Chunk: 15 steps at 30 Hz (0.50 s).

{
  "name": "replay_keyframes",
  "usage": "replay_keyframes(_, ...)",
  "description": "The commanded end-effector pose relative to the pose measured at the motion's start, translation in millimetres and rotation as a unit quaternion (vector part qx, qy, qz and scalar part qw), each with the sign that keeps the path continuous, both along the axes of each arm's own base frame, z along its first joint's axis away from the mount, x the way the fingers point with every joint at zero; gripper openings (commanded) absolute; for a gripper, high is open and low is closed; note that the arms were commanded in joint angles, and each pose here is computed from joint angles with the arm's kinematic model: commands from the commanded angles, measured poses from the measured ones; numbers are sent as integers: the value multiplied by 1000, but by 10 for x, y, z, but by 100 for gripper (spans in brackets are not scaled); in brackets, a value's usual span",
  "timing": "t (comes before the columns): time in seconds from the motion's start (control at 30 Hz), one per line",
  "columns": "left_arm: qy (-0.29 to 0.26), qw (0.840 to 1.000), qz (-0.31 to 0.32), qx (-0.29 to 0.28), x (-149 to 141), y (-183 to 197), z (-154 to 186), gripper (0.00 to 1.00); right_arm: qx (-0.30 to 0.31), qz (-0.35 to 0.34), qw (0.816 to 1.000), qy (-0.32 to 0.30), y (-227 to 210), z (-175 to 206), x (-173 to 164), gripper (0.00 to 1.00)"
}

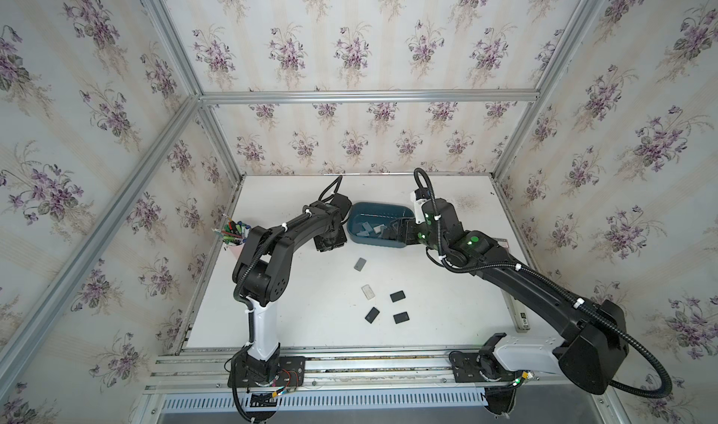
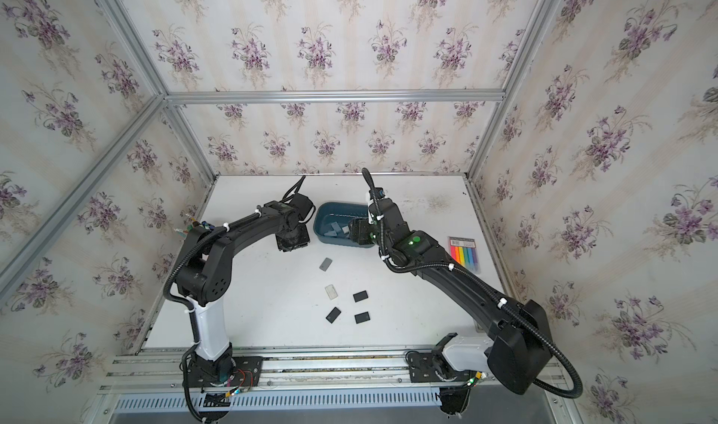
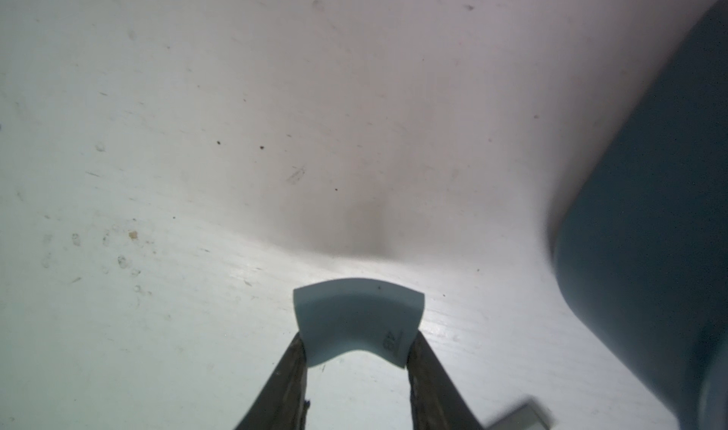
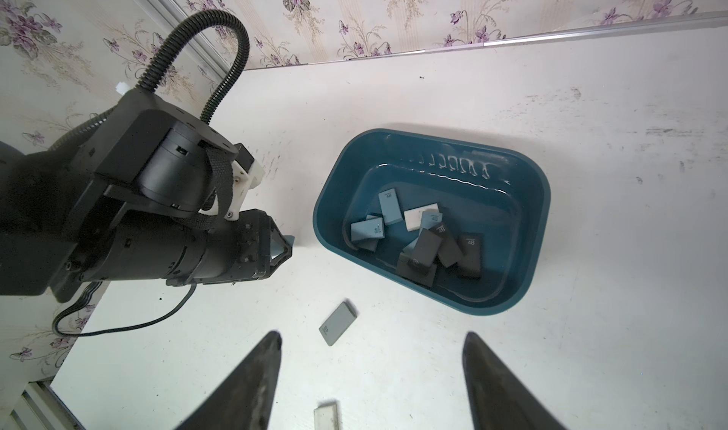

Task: Put the eraser in the storage box
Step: Pick up the eraser from the center of the board, then place the eraser in the storage box.

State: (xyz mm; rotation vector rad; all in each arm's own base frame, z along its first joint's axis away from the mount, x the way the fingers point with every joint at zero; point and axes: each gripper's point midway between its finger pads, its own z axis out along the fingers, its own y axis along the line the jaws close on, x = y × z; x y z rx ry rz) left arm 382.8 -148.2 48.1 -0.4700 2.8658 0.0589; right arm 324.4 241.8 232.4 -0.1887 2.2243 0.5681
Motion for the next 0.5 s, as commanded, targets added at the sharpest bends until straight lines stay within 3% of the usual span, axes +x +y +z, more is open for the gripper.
replay_keyframes(0.0,-11,1000,3,2,31,8,138,39,9,-7,1000,-11,6,77,32,72)
replay_keyframes(0.47,-61,997,-40,-16,222,-356,766,39,10,-20,1000,-22,-130,183,-68,73)
